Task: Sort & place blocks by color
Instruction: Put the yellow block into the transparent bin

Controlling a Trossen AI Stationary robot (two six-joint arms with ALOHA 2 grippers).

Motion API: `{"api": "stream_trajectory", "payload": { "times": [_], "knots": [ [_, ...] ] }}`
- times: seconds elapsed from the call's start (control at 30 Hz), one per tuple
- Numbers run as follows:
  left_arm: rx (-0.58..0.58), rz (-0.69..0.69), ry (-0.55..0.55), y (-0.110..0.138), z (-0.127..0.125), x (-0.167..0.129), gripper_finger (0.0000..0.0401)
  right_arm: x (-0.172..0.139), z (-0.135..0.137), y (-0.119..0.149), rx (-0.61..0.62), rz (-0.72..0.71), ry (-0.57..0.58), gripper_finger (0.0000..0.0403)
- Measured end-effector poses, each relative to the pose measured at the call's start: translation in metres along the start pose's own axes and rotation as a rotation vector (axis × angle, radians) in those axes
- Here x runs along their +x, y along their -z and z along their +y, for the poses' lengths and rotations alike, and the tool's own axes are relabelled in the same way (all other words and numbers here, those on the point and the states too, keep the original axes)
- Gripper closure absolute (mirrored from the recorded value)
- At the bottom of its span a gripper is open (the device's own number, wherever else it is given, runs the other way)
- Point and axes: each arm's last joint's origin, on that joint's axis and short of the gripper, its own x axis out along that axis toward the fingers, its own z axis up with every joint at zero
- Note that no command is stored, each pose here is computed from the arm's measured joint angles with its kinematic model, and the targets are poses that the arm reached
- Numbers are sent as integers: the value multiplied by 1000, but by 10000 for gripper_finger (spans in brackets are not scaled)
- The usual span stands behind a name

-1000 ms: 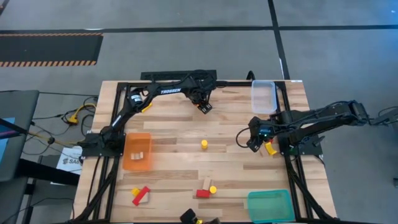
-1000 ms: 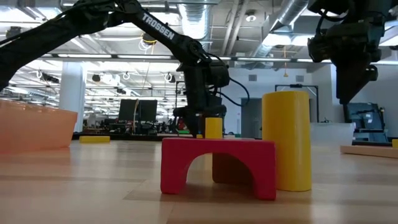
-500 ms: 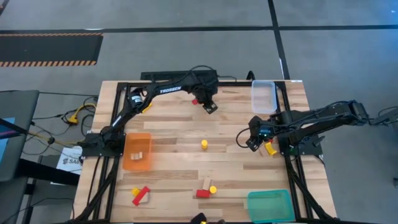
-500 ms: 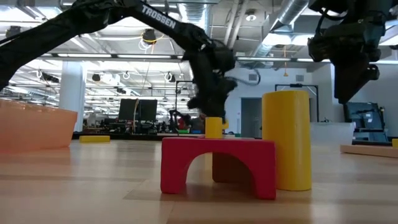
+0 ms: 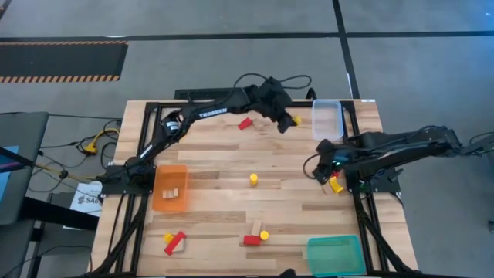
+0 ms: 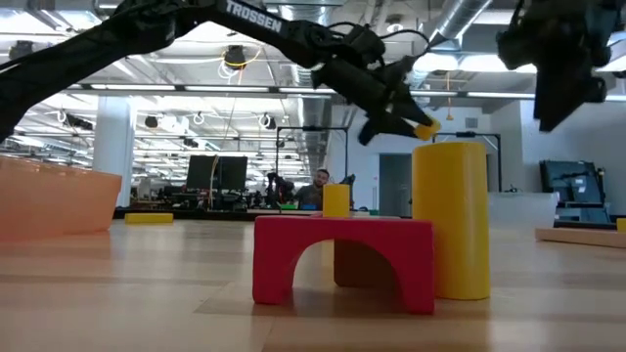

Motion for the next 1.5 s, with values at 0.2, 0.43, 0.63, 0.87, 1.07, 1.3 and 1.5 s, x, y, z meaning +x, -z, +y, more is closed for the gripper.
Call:
{"api": "stream_trajectory", "payload": {
  "times": [0.2, 0.43, 0.63, 0.87, 1.07, 1.3, 1.5],
  "knots": [
    [45, -180, 45, 8, 0, 44, 300, -38, -12, 4, 77, -114, -129, 240],
    [80, -413, 2, 28, 4, 92, 300, -63, -17, 0, 184, -297, -279, 240],
    [92, -540, -82, 45, 13, 119, 300, -69, -13, -4, 231, -334, -367, 240],
    [236, -567, -170, 41, 14, 117, 300, -66, -11, -6, 231, -322, -359, 240],
    [356, -456, -147, 42, 7, 118, 300, -64, -10, -8, 238, -323, -350, 240],
    [327, -401, -113, 47, 5, 121, 300, -66, -6, -11, 224, -357, -389, 240],
    [312, -339, -115, 52, 7, 123, 300, -67, -5, -13, 201, -399, -387, 240]
  ]
}}
